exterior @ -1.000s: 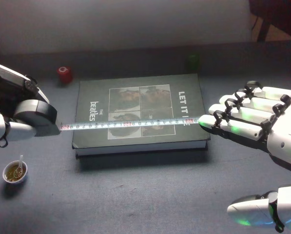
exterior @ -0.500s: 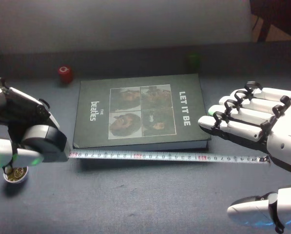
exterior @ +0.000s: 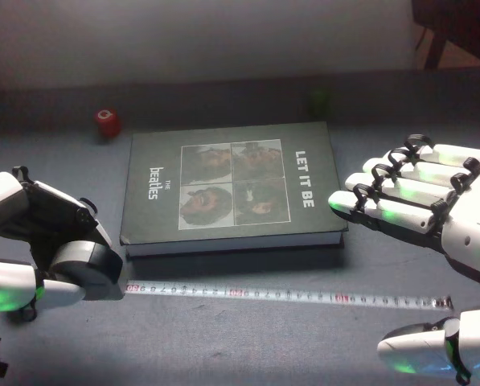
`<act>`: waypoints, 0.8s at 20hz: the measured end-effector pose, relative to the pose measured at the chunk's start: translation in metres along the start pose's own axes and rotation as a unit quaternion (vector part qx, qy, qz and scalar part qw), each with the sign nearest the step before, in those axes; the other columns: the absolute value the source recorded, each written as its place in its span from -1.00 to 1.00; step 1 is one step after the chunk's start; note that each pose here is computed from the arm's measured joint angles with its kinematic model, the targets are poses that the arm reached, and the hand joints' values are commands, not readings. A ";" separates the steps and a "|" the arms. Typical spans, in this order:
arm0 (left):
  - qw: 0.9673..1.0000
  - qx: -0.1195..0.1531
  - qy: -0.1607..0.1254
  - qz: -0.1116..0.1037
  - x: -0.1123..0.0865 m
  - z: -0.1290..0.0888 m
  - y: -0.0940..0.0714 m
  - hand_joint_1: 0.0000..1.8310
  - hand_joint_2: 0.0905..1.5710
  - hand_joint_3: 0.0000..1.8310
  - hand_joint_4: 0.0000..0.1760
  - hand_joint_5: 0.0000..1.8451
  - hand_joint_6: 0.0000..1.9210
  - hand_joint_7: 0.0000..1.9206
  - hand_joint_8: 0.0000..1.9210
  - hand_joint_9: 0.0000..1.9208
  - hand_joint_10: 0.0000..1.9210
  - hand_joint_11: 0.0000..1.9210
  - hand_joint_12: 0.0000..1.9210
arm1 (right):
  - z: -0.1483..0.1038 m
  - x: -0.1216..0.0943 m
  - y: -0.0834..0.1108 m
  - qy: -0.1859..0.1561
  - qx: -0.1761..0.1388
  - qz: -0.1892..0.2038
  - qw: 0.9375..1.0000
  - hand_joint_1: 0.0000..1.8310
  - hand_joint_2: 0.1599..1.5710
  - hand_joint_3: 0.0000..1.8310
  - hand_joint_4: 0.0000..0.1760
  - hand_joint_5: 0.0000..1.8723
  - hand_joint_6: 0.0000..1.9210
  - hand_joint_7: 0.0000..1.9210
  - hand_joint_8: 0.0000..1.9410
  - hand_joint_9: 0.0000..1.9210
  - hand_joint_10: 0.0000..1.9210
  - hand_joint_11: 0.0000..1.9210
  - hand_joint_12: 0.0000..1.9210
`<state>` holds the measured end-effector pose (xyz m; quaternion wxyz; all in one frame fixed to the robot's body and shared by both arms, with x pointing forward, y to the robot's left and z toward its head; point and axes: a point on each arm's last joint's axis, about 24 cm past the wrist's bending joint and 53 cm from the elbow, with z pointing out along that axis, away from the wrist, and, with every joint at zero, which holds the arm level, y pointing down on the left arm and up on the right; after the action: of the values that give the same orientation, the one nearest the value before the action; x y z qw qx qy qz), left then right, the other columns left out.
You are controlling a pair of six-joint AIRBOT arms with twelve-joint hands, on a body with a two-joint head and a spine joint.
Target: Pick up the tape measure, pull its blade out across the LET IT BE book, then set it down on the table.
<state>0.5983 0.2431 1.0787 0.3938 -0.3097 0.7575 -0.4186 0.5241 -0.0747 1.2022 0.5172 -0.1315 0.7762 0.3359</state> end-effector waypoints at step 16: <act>1.000 -0.003 -0.019 -0.004 -0.010 0.021 0.021 0.51 0.33 -1.00 -1.00 0.19 -0.35 0.17 -0.17 -0.09 0.31 -0.16 0.19 | 0.000 0.000 0.000 0.000 -0.001 -0.002 1.000 -0.99 0.28 -1.00 -1.00 -1.00 -1.00 -1.00 -1.00 -1.00 -1.00 -1.00 -0.63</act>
<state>0.6179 0.2528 1.0566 0.4057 -0.3221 0.7495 -0.4123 0.5239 -0.0743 1.2023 0.5177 -0.1332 0.7758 0.3353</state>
